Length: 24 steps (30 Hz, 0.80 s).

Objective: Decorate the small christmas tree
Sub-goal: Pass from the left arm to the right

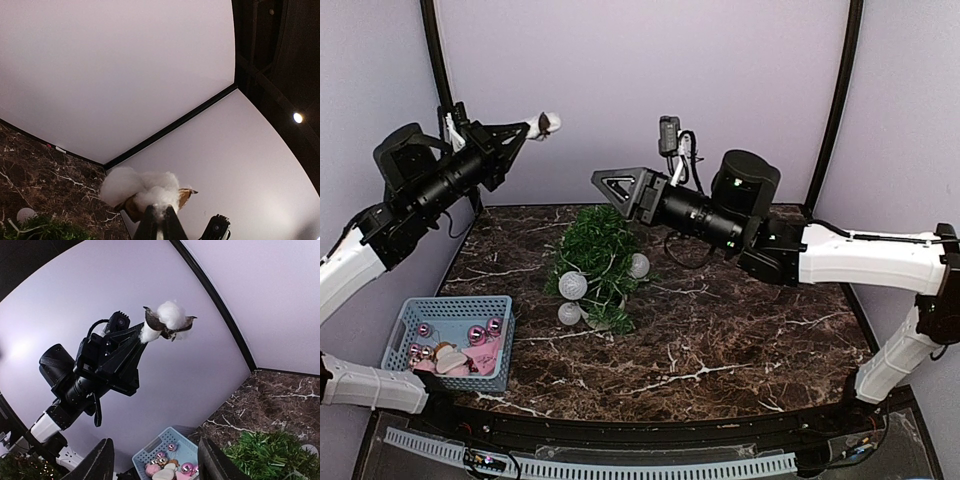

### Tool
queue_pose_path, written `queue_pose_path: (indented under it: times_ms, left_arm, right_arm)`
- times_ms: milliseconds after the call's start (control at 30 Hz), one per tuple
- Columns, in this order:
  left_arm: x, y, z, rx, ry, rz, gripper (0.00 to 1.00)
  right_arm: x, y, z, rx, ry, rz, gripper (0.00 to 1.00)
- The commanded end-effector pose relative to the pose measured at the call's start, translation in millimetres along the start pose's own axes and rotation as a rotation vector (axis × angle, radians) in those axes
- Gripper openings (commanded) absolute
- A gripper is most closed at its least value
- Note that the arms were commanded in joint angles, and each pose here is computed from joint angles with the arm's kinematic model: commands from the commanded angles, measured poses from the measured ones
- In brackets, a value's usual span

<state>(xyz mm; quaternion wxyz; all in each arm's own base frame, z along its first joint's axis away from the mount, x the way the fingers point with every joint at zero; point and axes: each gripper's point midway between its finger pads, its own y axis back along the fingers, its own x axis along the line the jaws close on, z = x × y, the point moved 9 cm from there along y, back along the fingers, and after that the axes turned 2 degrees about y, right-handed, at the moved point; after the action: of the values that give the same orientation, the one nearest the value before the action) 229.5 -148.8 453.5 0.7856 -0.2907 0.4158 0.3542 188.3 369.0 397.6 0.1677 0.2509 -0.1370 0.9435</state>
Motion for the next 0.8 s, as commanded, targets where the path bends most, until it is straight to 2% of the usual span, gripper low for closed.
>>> queue_pose_path:
  times_ms: [0, 233, 400, 767]
  left_arm:
    - [-31.8, -7.3, -7.9, -0.125, 0.039, -0.115, 0.0]
    - [-21.5, -20.0, -58.6, -0.135, 0.182, -0.079, 0.0]
    - [-18.9, -22.2, -74.3, -0.15, 0.246, -0.071, 0.0]
    - [-20.1, -28.9, -92.4, -0.1, 0.272, -0.069, 0.0]
  right_arm:
    - [7.2, -8.6, 13.5, -0.089, 0.036, -0.018, 0.52]
    - [-4.3, -10.5, 17.3, -0.175, 0.067, -0.191, 0.37]
    - [-2.7, -12.6, 22.8, -0.199, 0.091, -0.2, 0.35]
    - [-1.5, -25.5, 22.1, -0.187, 0.113, -0.177, 0.27]
